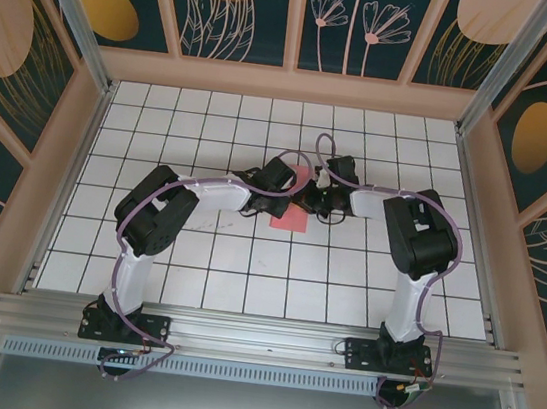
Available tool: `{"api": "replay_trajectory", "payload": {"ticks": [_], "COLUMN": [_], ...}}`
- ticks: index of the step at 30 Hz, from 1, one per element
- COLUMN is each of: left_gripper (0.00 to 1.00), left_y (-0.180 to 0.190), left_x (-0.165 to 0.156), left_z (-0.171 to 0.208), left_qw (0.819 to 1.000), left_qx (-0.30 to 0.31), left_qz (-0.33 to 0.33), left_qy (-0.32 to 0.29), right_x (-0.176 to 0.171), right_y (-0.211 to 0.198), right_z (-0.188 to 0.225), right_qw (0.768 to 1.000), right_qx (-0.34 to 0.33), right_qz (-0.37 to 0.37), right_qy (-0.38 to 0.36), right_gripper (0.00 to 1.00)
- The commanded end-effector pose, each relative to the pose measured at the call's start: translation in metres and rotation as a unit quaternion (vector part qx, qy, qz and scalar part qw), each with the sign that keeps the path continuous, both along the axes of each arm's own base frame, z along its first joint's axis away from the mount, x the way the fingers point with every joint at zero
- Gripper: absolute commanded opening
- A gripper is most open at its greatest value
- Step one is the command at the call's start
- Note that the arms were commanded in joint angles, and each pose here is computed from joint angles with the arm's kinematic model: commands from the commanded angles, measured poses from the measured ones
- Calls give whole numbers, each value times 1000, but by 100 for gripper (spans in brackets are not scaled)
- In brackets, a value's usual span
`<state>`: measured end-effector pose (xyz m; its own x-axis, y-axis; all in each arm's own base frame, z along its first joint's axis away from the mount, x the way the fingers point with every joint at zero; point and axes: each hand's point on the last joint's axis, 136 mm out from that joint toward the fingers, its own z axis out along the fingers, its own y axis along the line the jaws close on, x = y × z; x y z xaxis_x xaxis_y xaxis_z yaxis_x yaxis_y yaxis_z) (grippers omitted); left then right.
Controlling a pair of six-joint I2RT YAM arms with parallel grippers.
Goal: Fold a paper plane with a square sheet of paper (fold left side to right side)
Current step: Fold the triangle a second time at the center of the table.
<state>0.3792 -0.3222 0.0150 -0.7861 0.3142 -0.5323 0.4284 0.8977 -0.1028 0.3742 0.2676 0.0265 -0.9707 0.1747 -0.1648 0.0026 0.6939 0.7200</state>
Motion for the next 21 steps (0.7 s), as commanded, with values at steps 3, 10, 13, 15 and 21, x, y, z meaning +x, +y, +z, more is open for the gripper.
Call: {"api": "replay_trajectory", "payload": {"ticks": [3, 10, 13, 15, 21], "left_gripper": [4, 10, 15, 20, 37], "left_y": [13, 14, 15, 16, 30], "left_x": [-19, -15, -11, -7, -4], "left_z": [-37, -27, -12, 3, 51], "left_qw": [998, 998, 999, 999, 999], "left_qx": [51, 51, 49, 40, -3], "left_qz": [-10, -3, 6, 16, 52], "left_qy": [46, 34, 21, 8, -15], "right_x": [1, -5, -9, -12, -13], "right_y": [-5, -14, -19, -21, -20], "right_z": [-13, -26, -32, -35, -35], "right_qw": [999, 998, 997, 996, 997], "right_qx": [-36, -65, -77, -81, -78], "right_qz": [3, 0, 0, -1, 0], "right_qy": [3, 17, 23, 27, 27], "right_gripper": [0, 0, 0, 0, 0]}}
